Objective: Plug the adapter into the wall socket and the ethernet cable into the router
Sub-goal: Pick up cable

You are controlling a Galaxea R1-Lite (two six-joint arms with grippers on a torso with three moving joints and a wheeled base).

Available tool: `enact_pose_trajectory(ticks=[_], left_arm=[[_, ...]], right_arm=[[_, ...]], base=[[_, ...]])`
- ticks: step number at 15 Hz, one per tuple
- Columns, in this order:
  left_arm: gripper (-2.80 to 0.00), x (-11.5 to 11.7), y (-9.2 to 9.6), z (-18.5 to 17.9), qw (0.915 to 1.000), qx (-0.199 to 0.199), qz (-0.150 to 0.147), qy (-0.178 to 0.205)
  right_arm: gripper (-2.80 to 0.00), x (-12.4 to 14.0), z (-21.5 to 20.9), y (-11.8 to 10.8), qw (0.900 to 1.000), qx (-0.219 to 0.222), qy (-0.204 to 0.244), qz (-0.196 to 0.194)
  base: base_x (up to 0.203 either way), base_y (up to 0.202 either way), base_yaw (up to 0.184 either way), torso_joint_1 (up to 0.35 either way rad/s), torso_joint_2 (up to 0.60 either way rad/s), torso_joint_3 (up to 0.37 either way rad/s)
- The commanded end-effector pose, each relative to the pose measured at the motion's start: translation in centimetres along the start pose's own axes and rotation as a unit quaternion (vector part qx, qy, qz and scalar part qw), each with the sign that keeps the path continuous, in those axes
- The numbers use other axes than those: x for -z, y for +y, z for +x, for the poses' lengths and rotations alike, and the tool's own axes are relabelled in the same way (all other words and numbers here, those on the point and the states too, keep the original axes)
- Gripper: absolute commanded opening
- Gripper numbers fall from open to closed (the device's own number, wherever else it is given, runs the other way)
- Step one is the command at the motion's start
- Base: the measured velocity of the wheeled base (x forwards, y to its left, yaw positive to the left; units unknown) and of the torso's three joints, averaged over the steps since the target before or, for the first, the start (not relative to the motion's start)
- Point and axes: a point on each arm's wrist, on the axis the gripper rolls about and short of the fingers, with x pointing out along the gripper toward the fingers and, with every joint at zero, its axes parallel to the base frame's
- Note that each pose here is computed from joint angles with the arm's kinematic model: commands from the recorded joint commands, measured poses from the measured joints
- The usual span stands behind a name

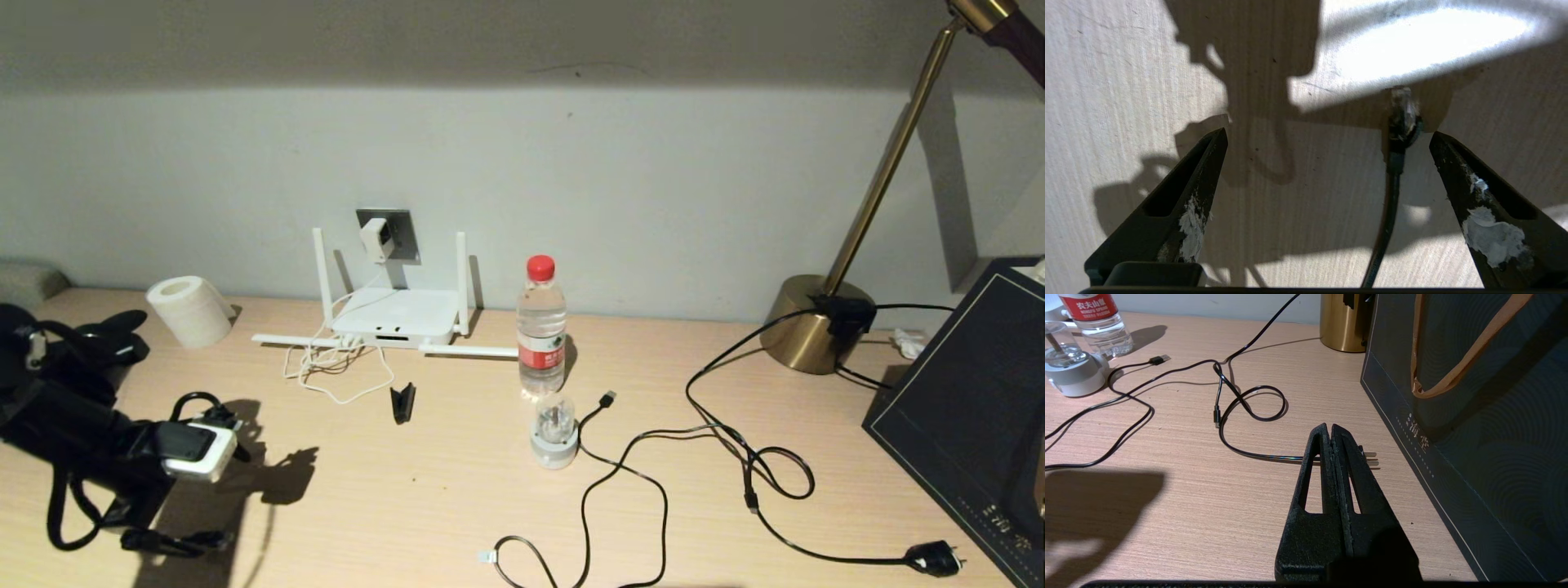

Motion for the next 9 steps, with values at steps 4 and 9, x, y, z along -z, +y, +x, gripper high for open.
enact_pose_trajectory(ticks=[4, 9], left_arm=[[0.0, 0.16, -0.36, 0.14, 1.0, 0.006, -0.002, 0.006], [0.0, 0.45, -0.55, 0.91, 0.9997, 0.014, -0.013, 0.012]], right_arm=[[-2.8, 0.3, 0.07, 0.0, 1.0, 0.0, 0.005, 0.0], [-2.8, 0.3, 0.07, 0.0, 1.0, 0.0, 0.005, 0.0]], base=[[0.0, 0.0, 0.0, 0.0, 0.0, 0.0], [0.0, 0.0, 0.0, 0.0, 0.0, 0.0]])
